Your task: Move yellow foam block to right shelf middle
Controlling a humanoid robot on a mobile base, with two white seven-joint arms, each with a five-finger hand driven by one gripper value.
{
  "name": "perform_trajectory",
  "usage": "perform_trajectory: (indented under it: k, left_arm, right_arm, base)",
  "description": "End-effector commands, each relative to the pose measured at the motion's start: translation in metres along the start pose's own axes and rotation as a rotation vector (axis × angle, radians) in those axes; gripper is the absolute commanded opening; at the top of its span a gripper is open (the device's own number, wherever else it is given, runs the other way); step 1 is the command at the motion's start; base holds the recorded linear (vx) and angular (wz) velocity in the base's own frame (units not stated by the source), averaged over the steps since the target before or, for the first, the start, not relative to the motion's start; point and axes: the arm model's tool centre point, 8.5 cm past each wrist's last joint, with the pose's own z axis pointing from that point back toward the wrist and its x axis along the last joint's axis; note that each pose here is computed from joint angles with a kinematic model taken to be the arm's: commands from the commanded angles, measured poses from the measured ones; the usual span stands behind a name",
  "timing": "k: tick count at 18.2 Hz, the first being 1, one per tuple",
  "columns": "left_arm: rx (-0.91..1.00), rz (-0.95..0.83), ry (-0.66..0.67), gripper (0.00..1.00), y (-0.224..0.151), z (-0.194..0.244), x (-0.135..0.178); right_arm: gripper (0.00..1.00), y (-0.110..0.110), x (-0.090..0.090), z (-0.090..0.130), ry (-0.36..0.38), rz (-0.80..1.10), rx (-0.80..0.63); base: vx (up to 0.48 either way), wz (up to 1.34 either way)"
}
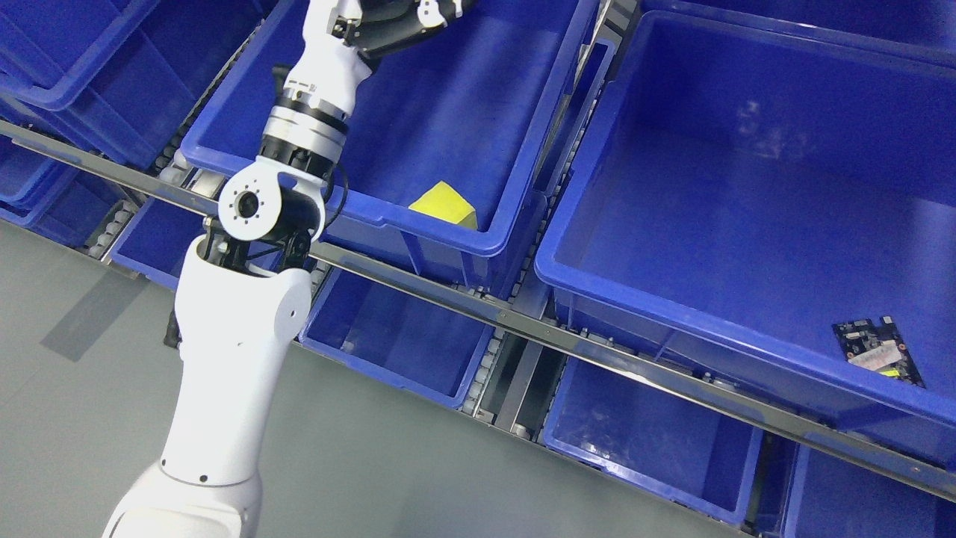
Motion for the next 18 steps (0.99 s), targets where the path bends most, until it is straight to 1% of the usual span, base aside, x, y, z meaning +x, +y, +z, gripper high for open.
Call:
perform_trajectory:
  k: [1, 3, 5, 8, 10, 12, 15, 18]
  left_arm:
    - [0.102, -0.142, -0.044, 1.00, 0.065, 0.082, 0.014]
    - [0.126, -0.125, 0.001, 1.00, 0.064, 0.103, -0.001]
    - [0.136, -0.107, 0.015, 1.00, 0.061, 0.107, -0.007]
    - [0.158, -0.049, 0.034, 1.00, 0.051, 0.097, -0.012]
    - [0.170, 0.018, 0.041, 1.00, 0.037, 0.085, -0.016]
    - [0.165, 0.028, 0.072, 1.00, 0.037, 0.077, -0.016]
    - [0.152, 0.022, 0.049, 1.00, 0.037, 0.064, -0.006]
    - [0.151, 0.020, 0.043, 1.00, 0.038, 0.062, -0.004]
  right_arm:
    - [1.00, -0.011, 0.008, -0.001, -0.023, 0.002, -0.017]
    - [1.00, -0.011, 0.008, -0.001, -0.023, 0.002, -0.017]
    - [1.00, -0.011, 0.008, -0.001, -0.023, 0.002, -0.017]
    - [1.00, -0.011, 0.008, -0.001, -0.023, 0.002, -0.017]
    - [1.00, -0.011, 0.008, -0.001, -0.023, 0.002, -0.017]
    - [1.00, -0.011, 0.008, -0.001, -0.023, 0.002, -0.017]
    - [1.00, -0.011, 0.008, -0.001, -0.023, 0.002, -0.017]
    - [1.00, -0.011, 0.009, -0.001, -0.025, 0.002, -0.017]
  base:
    - [0.000, 0.00]
    - [0.000, 0.00]
    - [0.000, 0.00]
    - [0.000, 0.00]
    - [0.000, 0.00]
    - [0.000, 0.00]
    - [0.000, 0.00]
    - [0.000, 0.00]
